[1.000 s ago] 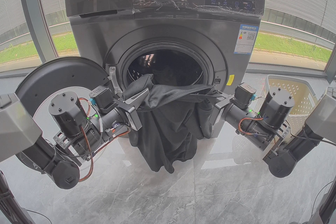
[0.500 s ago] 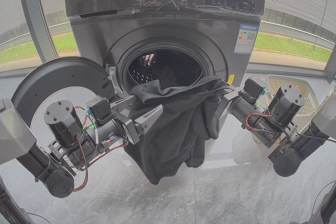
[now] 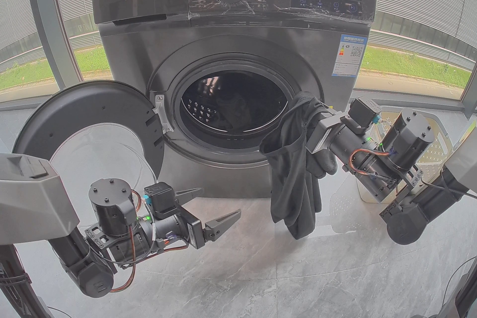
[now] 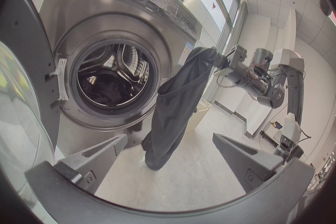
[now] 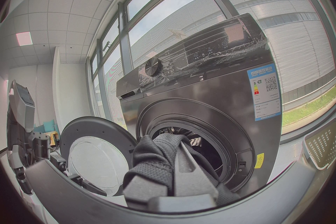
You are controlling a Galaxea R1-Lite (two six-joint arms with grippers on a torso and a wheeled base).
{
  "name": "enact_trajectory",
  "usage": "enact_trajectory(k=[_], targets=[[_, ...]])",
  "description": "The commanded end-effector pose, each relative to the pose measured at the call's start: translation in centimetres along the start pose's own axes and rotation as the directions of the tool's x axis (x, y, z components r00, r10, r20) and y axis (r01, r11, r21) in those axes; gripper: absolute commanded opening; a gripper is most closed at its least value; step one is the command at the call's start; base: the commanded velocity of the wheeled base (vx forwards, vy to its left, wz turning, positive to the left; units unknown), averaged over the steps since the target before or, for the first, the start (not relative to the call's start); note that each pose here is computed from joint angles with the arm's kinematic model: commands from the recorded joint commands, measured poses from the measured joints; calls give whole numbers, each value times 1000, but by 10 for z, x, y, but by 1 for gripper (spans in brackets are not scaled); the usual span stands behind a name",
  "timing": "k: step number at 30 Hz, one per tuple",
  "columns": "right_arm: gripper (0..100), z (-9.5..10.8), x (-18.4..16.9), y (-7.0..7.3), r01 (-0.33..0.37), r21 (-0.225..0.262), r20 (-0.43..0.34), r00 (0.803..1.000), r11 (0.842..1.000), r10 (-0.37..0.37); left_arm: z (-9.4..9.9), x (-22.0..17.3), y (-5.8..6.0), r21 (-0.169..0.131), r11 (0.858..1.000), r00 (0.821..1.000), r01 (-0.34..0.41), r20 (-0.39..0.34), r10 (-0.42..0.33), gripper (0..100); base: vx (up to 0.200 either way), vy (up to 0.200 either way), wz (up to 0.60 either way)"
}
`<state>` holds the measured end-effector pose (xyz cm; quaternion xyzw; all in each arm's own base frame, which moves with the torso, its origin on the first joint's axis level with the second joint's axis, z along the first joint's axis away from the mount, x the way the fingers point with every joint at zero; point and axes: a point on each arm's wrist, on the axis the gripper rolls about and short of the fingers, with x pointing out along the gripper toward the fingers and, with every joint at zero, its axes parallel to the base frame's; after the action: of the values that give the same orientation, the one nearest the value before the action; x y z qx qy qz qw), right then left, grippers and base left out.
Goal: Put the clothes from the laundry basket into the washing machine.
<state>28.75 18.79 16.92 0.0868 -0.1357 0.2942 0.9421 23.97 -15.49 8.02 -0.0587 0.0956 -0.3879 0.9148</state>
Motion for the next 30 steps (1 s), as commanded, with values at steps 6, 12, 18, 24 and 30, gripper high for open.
enact_trajectory(k=[6, 12, 18, 24, 30], targets=[[0, -1, -2, 0, -1, 0, -7, 1000, 1000, 1, -18, 36, 23, 25, 999, 999, -39, -16, 40, 100, 0, 0, 0], [0, -1, -2, 4, -12, 3, -9, 1000, 1000, 12, -26, 55, 29, 29, 999, 1000, -28, -12, 28, 100, 0, 0, 0], [0, -1, -2, 5, -17, 5, -9, 1000, 1000, 17, -33, 70, 31, 51, 998, 999, 43, -16, -42, 100, 0, 0, 0], [0, -2, -2, 9, -28, 10, -12, 1000, 1000, 28, -36, 83, 35, 107, 992, 998, 63, 1, -63, 100, 0, 0, 0], [0, -4, -4, 17, -48, 17, -20, 999, 999, 48, -28, 109, 42, 139, 989, 995, 52, 77, -63, 100, 0, 0, 0]])
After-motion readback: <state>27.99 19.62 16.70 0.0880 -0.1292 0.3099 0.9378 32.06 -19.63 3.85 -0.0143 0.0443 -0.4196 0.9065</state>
